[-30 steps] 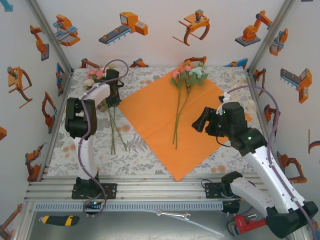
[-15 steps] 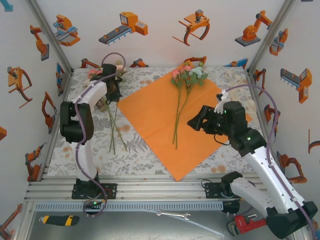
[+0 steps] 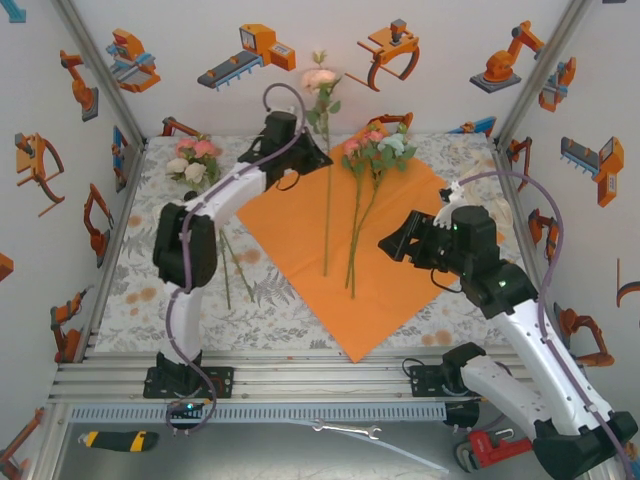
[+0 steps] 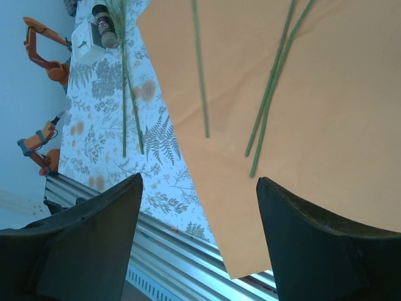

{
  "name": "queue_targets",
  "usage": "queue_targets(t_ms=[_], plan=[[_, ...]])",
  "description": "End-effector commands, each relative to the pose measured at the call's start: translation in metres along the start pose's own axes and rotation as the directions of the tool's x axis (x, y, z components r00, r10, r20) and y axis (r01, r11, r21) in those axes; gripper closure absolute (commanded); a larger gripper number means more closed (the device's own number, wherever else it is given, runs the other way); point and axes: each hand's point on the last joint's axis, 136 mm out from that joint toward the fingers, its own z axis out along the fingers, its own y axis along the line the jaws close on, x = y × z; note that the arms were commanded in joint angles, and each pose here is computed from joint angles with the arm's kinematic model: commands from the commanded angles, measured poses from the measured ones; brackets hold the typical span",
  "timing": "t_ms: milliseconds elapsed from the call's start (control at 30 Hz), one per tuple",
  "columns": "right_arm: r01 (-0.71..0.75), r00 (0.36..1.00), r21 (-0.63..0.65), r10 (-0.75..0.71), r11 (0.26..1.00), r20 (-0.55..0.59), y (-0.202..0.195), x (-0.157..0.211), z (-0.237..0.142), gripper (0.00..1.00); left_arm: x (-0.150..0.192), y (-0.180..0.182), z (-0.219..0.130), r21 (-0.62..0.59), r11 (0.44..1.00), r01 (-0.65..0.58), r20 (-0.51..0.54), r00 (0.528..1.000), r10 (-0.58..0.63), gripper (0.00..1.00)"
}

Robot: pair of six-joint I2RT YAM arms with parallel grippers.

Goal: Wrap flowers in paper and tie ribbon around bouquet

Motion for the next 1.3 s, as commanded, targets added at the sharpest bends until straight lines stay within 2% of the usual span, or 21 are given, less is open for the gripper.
queue_targets(t_ms=[0, 200, 467, 600, 733, 800, 967, 1100, 1200, 1267], plan=[[-0.004, 1.000, 0.022, 0.003, 1.000, 0.010, -0.006, 0.003, -0.002, 0.33, 0.003, -0.032, 0.033, 0.162, 0.977, 0.138, -0.005, 0.990, -0.139, 1.00], [0.004, 1.000, 0.037, -0.004, 0.999, 0.007, -0.009, 0.005, -0.004, 0.33, 0.038, -0.016, 0.083, 0.154, 0.973, 0.171, -0.084, 0.984, -0.160, 1.00], [0.013, 1.000, 0.055, -0.013, 0.998, 0.004, -0.014, 0.007, -0.002, 0.32, 0.065, 0.027, 0.105, 0.068, 0.979, 0.193, -0.134, 0.974, -0.183, 0.99], [0.017, 1.000, 0.053, -0.017, 0.998, 0.003, -0.012, 0.006, -0.002, 0.33, 0.071, 0.045, 0.107, 0.026, 0.978, 0.208, -0.145, 0.968, -0.202, 0.80], [0.012, 1.000, 0.052, -0.012, 0.999, 0.004, -0.012, 0.006, -0.003, 0.33, 0.067, 0.050, 0.104, 0.027, 0.975, 0.221, -0.134, 0.967, -0.215, 0.67], [0.009, 1.000, 0.051, -0.009, 0.999, 0.007, -0.012, 0.005, -0.004, 0.33, 0.062, 0.048, 0.101, 0.034, 0.974, 0.224, -0.130, 0.967, -0.218, 0.65], [0.002, 1.000, 0.047, -0.003, 0.999, 0.017, -0.010, 0.004, -0.008, 0.33, 0.034, 0.040, 0.077, 0.033, 0.982, 0.185, -0.083, 0.980, -0.182, 0.55], [-0.002, 1.000, 0.045, 0.001, 0.999, 0.026, -0.009, 0.002, -0.010, 0.33, -0.003, 0.049, 0.031, -0.028, 0.993, 0.116, 0.031, 0.993, -0.115, 0.48], [-0.003, 1.000, 0.040, 0.002, 0.999, 0.025, -0.009, 0.003, -0.009, 0.33, -0.037, 0.077, -0.022, -0.141, 0.988, 0.063, 0.138, 0.989, -0.043, 0.44], [-0.003, 1.000, 0.035, 0.002, 0.999, 0.024, -0.009, 0.003, -0.007, 0.32, -0.055, 0.103, -0.061, -0.281, 0.960, 0.008, 0.183, 0.982, 0.046, 0.43]])
